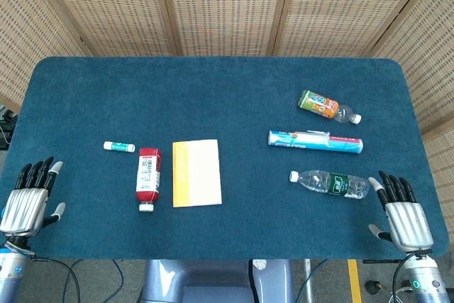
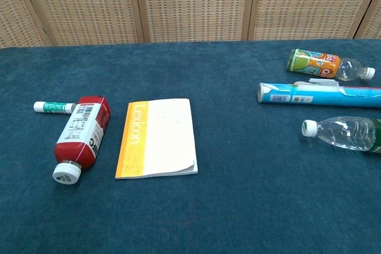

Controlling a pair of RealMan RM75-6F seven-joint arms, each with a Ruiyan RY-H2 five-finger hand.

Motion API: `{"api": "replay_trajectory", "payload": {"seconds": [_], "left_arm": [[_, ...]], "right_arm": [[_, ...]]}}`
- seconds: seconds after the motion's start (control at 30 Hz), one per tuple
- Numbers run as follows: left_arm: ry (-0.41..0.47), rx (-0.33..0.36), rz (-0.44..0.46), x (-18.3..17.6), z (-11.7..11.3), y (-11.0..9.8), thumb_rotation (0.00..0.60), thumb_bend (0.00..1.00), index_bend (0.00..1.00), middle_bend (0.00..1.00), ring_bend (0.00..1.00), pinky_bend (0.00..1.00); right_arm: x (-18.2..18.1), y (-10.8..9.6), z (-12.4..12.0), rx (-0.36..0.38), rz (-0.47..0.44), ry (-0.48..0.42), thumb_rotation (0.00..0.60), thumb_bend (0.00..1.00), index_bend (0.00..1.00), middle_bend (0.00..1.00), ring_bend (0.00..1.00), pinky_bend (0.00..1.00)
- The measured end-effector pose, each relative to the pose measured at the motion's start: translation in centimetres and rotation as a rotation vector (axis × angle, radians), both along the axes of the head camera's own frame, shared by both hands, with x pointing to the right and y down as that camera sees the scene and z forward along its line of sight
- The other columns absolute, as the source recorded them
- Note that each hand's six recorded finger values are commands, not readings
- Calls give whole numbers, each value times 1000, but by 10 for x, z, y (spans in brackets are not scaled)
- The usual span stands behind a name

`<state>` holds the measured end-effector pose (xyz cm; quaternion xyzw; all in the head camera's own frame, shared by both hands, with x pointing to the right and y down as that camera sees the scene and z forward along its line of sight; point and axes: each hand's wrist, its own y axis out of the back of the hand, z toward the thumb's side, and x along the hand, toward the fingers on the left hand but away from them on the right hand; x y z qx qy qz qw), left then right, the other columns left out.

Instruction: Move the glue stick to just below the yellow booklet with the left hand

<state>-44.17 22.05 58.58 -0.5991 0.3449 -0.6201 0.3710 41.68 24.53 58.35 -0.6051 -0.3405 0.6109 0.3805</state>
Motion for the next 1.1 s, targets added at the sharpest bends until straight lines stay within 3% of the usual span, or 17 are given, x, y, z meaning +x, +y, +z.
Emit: {"api": "replay_trajectory", "payload": {"seconds": [0.3,0.53,0.87,1.1], "left_arm": [[14,12,-41,-8,2,-20,600,335,15,0,0,0],[10,-5,-52,-12,10,-48,600,336,170,0,0,0],[-12,-78,-47,-12,39,-93,600,338,325,0,0,0],[-31,-117,-52,-5,63,-121,600,345,359,0,0,0]], "right_arm": [[1,0,-3,3,8,-9,600,0,102,0,0,29],[1,1,0,-5,7,-4,600,0,102,0,0,30],[2,-1,3,-11,14,-1,600,0,102,0,0,29],[3,0,6,-19,13,8,600,0,102,0,0,29]]}}
